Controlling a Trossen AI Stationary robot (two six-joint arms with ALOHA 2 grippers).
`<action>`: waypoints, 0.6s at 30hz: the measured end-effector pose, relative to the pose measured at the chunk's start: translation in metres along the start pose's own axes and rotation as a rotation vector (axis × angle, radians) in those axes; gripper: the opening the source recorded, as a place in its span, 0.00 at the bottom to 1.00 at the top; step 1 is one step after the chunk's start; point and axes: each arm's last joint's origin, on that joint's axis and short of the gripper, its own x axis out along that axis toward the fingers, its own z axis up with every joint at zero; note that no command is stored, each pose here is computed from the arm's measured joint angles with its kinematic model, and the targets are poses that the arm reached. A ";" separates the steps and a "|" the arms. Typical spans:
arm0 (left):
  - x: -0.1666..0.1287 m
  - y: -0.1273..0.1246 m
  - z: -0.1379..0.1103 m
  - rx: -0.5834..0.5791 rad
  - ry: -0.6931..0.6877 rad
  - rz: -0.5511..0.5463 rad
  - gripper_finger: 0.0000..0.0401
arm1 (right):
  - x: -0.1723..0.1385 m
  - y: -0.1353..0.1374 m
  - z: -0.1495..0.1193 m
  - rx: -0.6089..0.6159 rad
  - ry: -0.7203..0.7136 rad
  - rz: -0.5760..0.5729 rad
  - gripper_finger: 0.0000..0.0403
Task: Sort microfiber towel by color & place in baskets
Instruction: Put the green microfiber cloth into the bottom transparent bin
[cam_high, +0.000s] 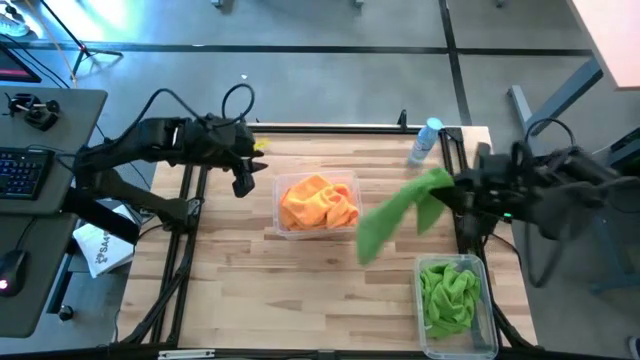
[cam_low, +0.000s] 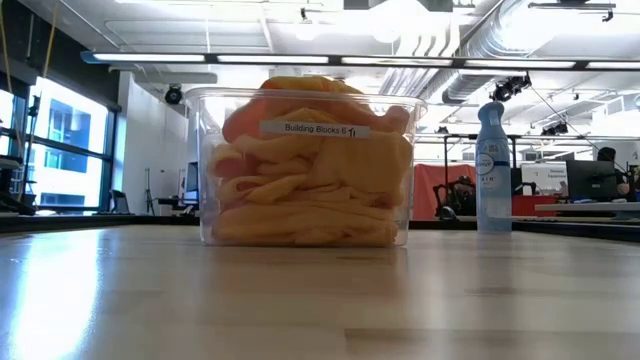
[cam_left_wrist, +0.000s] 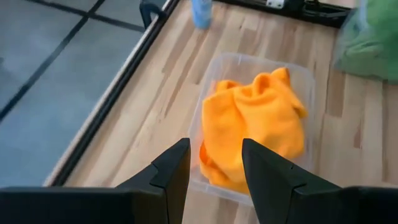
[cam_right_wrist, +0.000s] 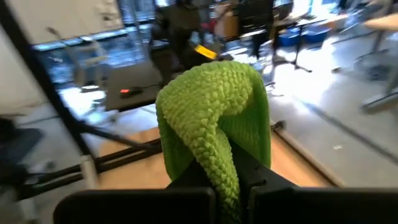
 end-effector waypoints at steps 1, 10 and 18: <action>0.002 0.001 -0.008 -0.018 0.001 0.000 0.33 | -0.007 0.000 -0.001 0.020 0.008 0.024 0.00; 0.009 0.008 -0.067 -0.166 -0.004 -0.003 0.33 | -0.046 -0.014 -0.024 0.246 0.220 0.194 0.00; 0.008 0.014 -0.101 -0.321 0.016 0.003 0.33 | -0.057 -0.007 -0.033 0.362 0.479 0.359 0.00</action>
